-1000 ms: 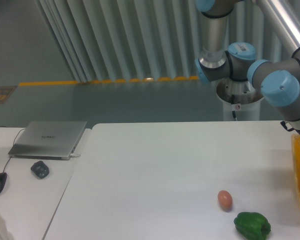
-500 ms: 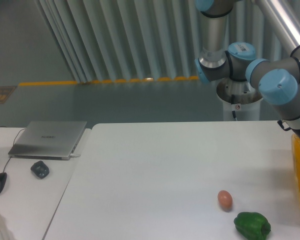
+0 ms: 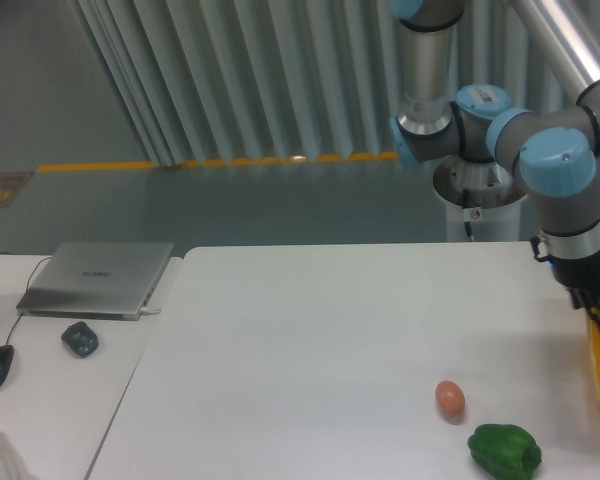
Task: Place the yellow pepper in a basket
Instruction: 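Open the gripper to release the pepper into the basket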
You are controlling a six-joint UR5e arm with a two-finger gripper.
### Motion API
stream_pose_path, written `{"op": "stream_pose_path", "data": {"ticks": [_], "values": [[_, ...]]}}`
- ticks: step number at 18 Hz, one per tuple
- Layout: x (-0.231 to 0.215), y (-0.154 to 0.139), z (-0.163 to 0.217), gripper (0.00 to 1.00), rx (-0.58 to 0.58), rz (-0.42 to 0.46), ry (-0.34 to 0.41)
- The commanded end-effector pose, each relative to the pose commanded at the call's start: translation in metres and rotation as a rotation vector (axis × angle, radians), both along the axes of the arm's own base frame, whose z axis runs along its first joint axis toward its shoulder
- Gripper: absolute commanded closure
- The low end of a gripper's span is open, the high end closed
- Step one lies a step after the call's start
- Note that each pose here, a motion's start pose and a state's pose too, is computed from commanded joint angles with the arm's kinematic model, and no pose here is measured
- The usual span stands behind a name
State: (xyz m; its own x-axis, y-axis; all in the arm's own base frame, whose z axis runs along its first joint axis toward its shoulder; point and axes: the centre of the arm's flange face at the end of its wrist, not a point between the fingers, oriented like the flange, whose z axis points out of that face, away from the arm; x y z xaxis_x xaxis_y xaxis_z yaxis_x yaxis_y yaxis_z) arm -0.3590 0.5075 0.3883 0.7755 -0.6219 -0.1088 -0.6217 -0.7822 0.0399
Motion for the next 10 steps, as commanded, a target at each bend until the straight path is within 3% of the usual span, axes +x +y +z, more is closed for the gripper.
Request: {"op": "stream_pose_path", "data": {"ticks": [4, 10], "values": [[0.036, 0.017, 0.007, 0.00, 0.017, -0.059, -0.031], [0.040, 0.017, 0.005, 0.00, 0.003, -0.045, -0.047]]}}
